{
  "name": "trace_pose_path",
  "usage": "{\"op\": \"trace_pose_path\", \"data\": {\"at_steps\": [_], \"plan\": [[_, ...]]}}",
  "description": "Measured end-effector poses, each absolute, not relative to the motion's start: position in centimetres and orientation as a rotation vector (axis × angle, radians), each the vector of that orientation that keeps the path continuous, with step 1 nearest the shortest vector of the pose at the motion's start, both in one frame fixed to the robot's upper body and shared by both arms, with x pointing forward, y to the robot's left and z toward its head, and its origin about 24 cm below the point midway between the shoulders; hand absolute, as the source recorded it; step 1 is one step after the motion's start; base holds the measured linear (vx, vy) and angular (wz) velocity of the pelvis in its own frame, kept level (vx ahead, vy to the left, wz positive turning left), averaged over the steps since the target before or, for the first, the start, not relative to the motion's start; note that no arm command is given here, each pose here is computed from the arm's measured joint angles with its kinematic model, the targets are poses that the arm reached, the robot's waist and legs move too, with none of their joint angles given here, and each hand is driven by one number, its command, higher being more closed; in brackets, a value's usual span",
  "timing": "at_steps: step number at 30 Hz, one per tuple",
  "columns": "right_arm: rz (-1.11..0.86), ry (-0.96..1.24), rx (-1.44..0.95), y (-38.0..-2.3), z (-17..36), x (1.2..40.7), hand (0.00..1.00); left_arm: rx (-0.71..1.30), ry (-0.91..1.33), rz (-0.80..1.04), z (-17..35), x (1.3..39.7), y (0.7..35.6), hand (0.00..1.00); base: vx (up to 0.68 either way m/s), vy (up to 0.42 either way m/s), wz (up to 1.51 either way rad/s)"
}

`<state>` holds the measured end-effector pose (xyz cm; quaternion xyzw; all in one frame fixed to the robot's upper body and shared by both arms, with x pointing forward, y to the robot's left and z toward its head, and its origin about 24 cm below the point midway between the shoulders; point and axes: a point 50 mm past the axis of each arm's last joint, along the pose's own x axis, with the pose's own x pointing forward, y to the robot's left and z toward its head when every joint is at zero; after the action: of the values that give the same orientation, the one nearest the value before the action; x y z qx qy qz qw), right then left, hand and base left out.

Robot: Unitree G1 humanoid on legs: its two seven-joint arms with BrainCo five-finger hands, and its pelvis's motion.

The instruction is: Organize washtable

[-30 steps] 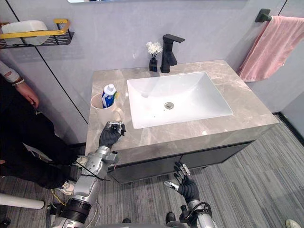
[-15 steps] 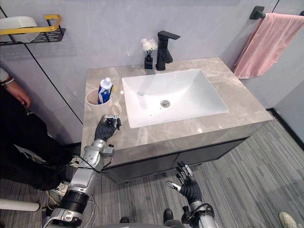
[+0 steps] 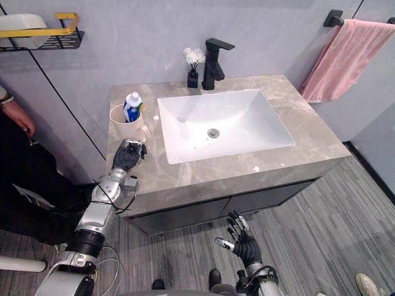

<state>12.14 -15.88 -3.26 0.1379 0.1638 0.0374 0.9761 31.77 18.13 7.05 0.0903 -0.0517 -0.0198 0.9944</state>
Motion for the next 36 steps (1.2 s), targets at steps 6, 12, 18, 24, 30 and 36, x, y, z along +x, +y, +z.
{"op": "trace_pose_path", "data": {"at_steps": [6,12,18,24,30,36], "plan": [[0.080,0.327,0.278,-15.8,-3.2,12.2,0.00,0.242,-0.121,-0.027,8.9,33.7,19.1,1.00,0.00,-0.002,-0.02],[0.101,0.303,0.281,-15.4,-2.6,12.4,0.00,0.296,-0.171,-0.003,11.6,35.5,19.7,1.00,-0.01,-0.001,-0.06],[0.101,0.273,0.276,-15.4,-2.0,12.5,0.00,0.346,-0.218,0.025,14.8,37.6,20.0,1.00,-0.03,-0.011,-0.07],[0.114,0.286,0.272,-15.3,-2.1,12.2,0.00,0.364,-0.244,0.073,17.6,38.9,21.1,1.00,-0.01,-0.011,-0.10],[0.114,0.283,0.269,-15.3,-2.1,12.2,0.00,0.341,-0.242,0.101,18.2,39.1,21.5,1.00,0.00,0.000,0.00],[0.121,0.263,0.269,-15.2,-1.9,12.7,0.00,0.245,-0.318,0.004,16.7,36.8,18.9,1.00,0.00,-0.008,0.02]]}}
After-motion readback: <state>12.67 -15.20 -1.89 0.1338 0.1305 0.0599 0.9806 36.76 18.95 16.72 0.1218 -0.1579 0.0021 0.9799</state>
